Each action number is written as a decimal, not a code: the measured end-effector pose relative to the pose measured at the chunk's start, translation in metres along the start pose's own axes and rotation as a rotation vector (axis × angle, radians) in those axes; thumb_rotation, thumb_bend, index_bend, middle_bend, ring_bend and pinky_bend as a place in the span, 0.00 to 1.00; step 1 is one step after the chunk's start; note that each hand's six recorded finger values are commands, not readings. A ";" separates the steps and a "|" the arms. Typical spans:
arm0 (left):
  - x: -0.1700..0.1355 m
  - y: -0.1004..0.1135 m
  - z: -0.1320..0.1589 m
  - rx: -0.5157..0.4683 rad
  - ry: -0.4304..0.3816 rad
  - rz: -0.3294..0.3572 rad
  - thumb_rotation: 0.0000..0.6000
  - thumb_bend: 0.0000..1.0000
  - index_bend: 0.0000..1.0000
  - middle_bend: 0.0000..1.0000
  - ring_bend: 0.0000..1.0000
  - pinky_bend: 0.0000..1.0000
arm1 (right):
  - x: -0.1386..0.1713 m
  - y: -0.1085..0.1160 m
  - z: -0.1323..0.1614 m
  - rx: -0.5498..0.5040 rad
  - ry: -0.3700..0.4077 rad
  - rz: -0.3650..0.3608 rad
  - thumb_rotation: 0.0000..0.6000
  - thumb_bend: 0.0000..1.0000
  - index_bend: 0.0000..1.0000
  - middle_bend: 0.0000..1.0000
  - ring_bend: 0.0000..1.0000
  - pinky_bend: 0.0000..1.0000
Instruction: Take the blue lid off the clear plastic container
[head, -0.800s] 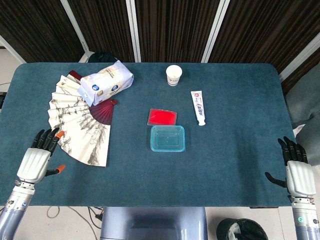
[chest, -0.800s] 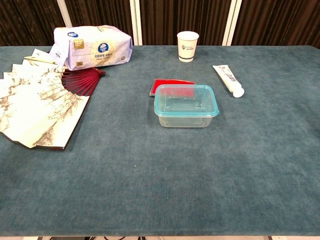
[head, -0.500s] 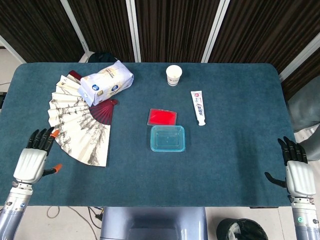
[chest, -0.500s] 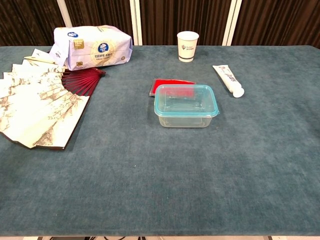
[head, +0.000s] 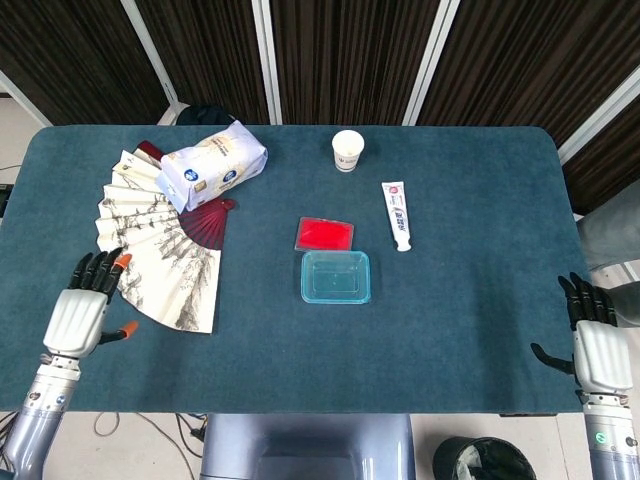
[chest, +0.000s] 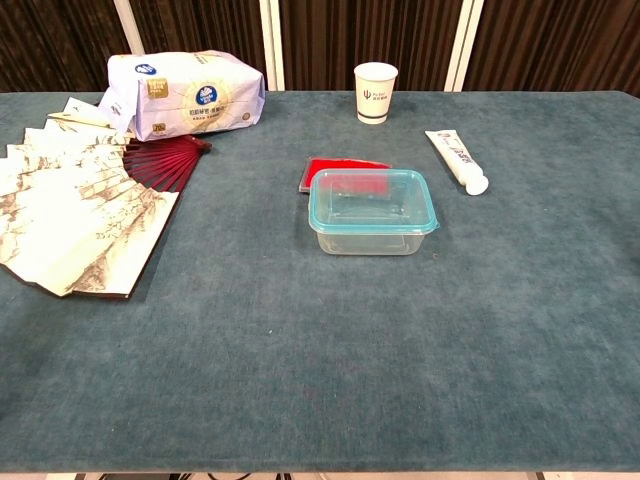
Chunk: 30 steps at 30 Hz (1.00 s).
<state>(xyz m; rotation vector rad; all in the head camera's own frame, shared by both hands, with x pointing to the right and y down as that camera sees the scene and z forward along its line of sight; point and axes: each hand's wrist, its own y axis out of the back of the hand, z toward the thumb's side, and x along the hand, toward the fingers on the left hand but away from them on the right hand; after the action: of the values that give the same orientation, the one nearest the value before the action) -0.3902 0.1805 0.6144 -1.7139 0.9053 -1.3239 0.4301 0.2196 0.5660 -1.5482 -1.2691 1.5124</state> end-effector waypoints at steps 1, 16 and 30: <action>0.006 -0.001 0.005 -0.007 -0.011 -0.011 1.00 0.00 0.00 0.00 0.00 0.00 | 0.000 -0.001 0.001 0.000 0.002 0.002 1.00 0.24 0.00 0.00 0.00 0.00; 0.095 -0.007 0.115 -0.160 -0.110 -0.184 1.00 0.00 0.00 0.00 0.00 0.00 | -0.002 -0.006 0.002 -0.019 -0.011 0.020 1.00 0.24 0.00 0.00 0.00 0.00; 0.142 -0.030 0.236 -0.163 -0.163 -0.331 1.00 0.00 0.00 0.00 0.00 0.00 | -0.004 -0.008 0.000 -0.065 -0.036 0.041 1.00 0.24 0.00 0.00 0.00 0.00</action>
<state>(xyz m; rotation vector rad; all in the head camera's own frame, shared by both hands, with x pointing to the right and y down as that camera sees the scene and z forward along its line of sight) -0.1285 0.1047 0.6634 -2.1359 0.6709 -1.3209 0.4285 0.2184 0.5747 -1.6041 -1.3263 1.5443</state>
